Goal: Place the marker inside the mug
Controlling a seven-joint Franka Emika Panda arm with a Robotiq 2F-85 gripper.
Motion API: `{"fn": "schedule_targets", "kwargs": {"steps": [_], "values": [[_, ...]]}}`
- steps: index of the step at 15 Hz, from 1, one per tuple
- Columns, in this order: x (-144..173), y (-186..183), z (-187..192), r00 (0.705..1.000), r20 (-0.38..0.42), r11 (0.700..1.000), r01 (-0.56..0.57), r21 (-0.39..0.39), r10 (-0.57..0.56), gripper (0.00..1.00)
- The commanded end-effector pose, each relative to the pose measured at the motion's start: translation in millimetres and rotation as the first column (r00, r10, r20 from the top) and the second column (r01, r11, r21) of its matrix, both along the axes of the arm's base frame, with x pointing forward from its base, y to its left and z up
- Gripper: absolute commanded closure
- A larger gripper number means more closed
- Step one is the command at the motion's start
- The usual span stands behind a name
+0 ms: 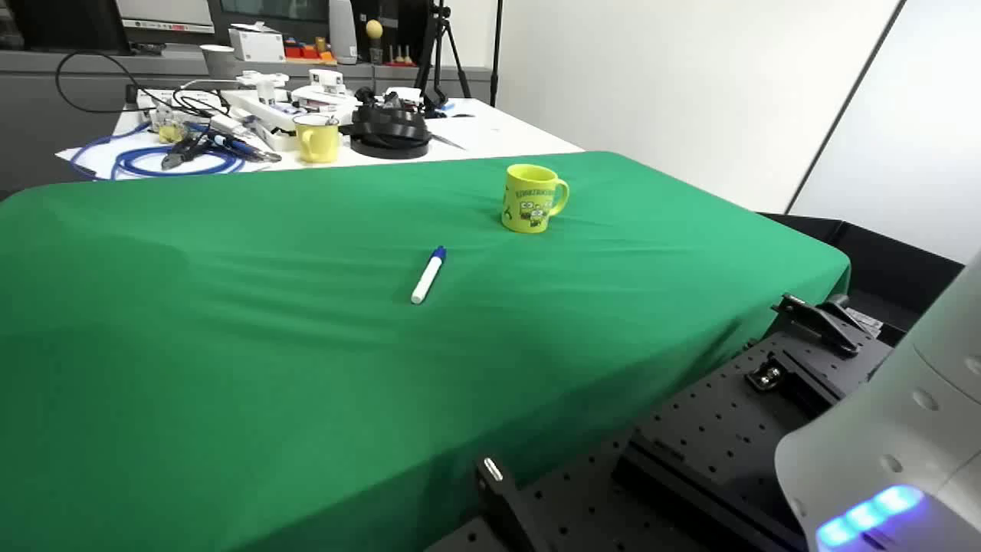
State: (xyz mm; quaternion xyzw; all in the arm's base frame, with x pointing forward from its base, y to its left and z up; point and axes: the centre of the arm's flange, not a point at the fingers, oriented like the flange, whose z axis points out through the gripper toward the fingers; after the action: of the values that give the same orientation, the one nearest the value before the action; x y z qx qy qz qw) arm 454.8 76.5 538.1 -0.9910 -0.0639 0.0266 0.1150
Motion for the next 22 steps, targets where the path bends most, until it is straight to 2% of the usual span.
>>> {"fn": "schedule_targets", "kwargs": {"steps": [1,9,12,13,16,19,22], "values": [[0.4,0.0,-0.1,1.0,0.002,1.0,0.0,0.0,0.0,0.0],[0.4,0.0,0.2,1.0,0.003,1.0,0.0,0.0,0.0,0.0],[13.6,6.7,-11.7,0.992,0.013,0.991,0.128,-0.031,-0.128,0.0],[17.8,12.7,-20.0,0.981,0.057,0.982,0.186,-0.032,-0.184,0.0],[27.6,33.4,-52.9,0.944,0.114,0.947,0.315,-0.053,-0.308,0.0],[24.9,56.6,-100.4,0.905,0.118,0.899,0.421,-0.123,-0.408,0.0],[13.5,66.6,-165.1,0.884,0.078,0.854,0.467,-0.232,-0.462,0.0]]}}
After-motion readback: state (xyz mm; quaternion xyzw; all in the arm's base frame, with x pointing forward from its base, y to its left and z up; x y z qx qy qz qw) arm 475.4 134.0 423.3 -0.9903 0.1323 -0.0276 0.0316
